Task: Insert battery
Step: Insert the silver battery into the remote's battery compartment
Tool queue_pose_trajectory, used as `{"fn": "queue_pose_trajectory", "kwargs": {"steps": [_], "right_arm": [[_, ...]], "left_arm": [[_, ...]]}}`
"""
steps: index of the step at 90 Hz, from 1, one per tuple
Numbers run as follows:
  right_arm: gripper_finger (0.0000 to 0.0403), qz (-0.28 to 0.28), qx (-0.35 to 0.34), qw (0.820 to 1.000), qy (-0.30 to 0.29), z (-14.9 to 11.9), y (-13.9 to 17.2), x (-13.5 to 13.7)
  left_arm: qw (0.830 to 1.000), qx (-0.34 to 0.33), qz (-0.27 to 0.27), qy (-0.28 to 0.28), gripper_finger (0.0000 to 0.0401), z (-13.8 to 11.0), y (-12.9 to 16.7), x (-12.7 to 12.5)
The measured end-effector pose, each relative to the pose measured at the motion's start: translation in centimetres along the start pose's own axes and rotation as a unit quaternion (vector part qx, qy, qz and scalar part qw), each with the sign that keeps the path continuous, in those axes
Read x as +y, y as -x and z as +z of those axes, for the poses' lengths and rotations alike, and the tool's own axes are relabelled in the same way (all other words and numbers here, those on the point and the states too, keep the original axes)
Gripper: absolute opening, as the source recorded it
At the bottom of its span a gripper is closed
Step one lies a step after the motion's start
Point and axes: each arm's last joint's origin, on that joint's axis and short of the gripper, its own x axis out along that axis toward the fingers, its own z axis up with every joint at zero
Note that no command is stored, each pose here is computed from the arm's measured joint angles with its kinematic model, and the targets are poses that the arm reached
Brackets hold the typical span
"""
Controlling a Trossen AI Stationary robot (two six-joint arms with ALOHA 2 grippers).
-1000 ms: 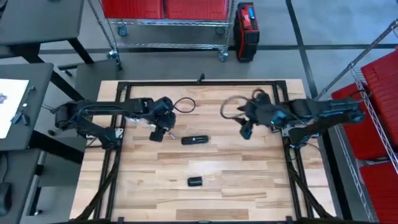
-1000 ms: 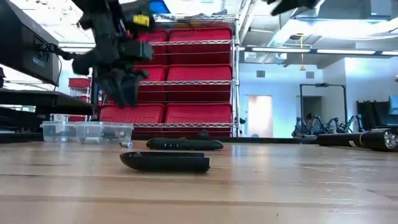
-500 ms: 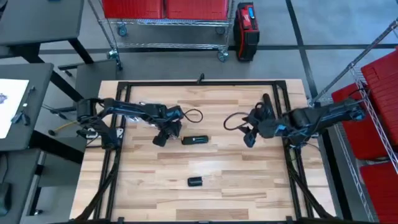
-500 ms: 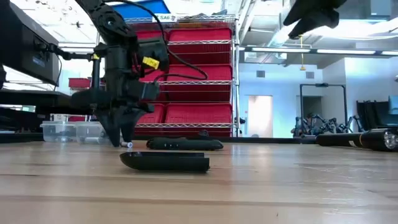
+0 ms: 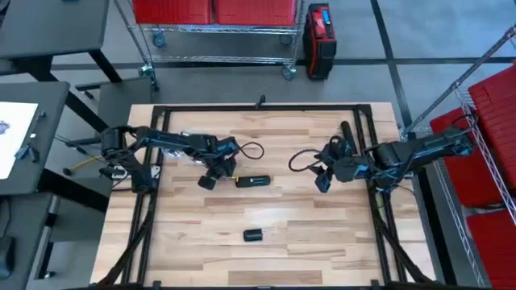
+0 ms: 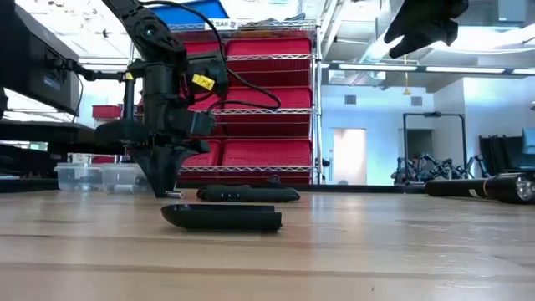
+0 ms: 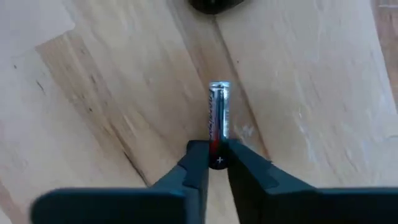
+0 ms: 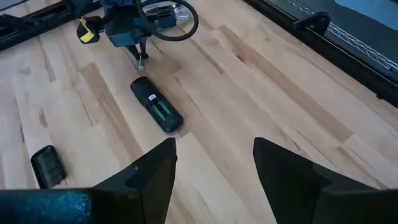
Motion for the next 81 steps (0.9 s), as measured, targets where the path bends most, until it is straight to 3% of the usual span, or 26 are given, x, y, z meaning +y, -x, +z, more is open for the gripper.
{"fn": "queue_pose_trajectory", "kwargs": {"steps": [30,54,81], "right_arm": [[0.0203,-0.014,0.005,1.0,0.013,-0.2,-0.5,-0.4],[0.0203,-0.049,0.021,0.999,0.008,-1.5,-2.4,-1.6],[0.0203,-0.061,0.031,0.997,-0.02,-2.8,-4.9,-2.9]], "left_arm": [[0.996,0.022,-0.005,0.085,0.0005,0.9,1.2,0.4],[0.986,0.036,-0.011,0.162,0.0004,3.4,5.5,2.0],[0.961,-0.046,-0.06,0.266,0.0002,7.3,8.4,3.6]]}}
